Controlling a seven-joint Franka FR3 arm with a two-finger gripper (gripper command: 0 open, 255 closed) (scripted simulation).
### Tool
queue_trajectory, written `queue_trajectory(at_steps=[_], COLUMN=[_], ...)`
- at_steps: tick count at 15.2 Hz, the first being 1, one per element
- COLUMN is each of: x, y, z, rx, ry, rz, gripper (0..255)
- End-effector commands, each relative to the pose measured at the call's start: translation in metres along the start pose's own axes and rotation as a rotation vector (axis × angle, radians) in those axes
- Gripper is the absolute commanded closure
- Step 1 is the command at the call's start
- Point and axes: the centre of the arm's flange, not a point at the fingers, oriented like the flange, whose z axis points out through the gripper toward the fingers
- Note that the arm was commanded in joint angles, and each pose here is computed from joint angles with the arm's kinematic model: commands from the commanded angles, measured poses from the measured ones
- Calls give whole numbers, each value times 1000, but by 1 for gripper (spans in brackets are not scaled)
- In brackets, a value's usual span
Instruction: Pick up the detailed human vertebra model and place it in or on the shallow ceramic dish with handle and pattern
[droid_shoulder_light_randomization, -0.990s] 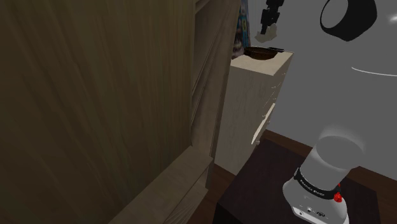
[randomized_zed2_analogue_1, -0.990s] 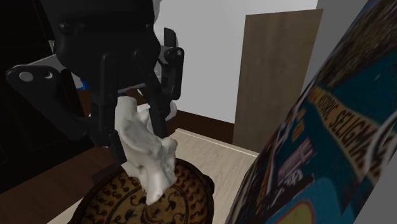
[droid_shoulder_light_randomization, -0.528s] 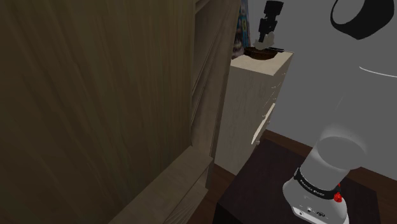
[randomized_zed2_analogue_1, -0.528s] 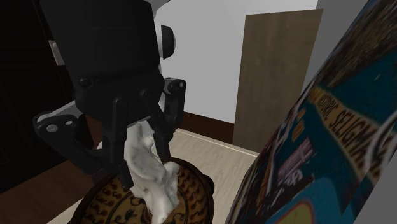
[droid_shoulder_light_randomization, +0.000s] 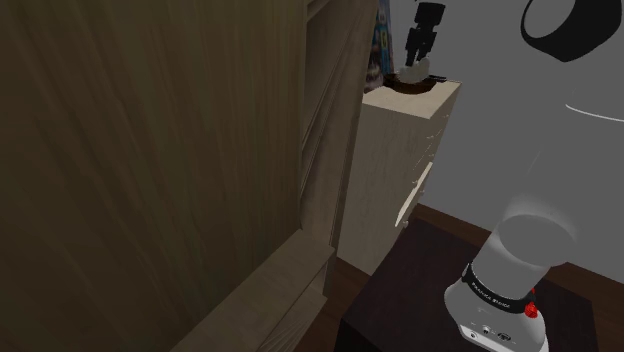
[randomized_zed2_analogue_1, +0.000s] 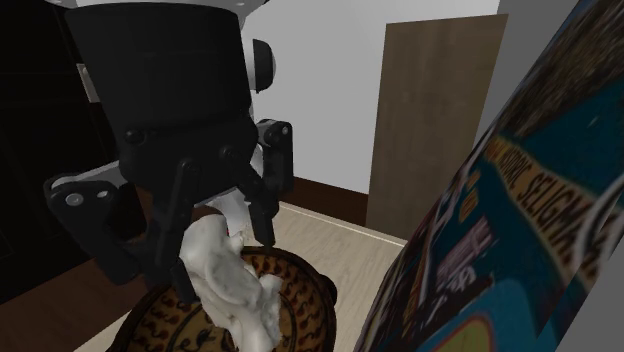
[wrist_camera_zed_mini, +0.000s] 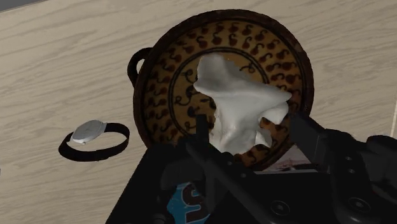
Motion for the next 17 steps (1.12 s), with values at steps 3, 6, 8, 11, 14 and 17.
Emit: queue_trajectory(at_steps=[3, 6, 8, 11, 14, 17], x=[0, 0, 0, 0, 0, 0], y=[0, 0, 0, 0, 0, 0], z=[0, -13, -40, -50, -50, -50], rx=[0, 0, 0, 0, 0, 0], ry=[0, 0, 0, 0, 0, 0], rz=[0, 0, 0, 0, 0, 0], gripper=[0, 0, 0, 0, 0, 0])
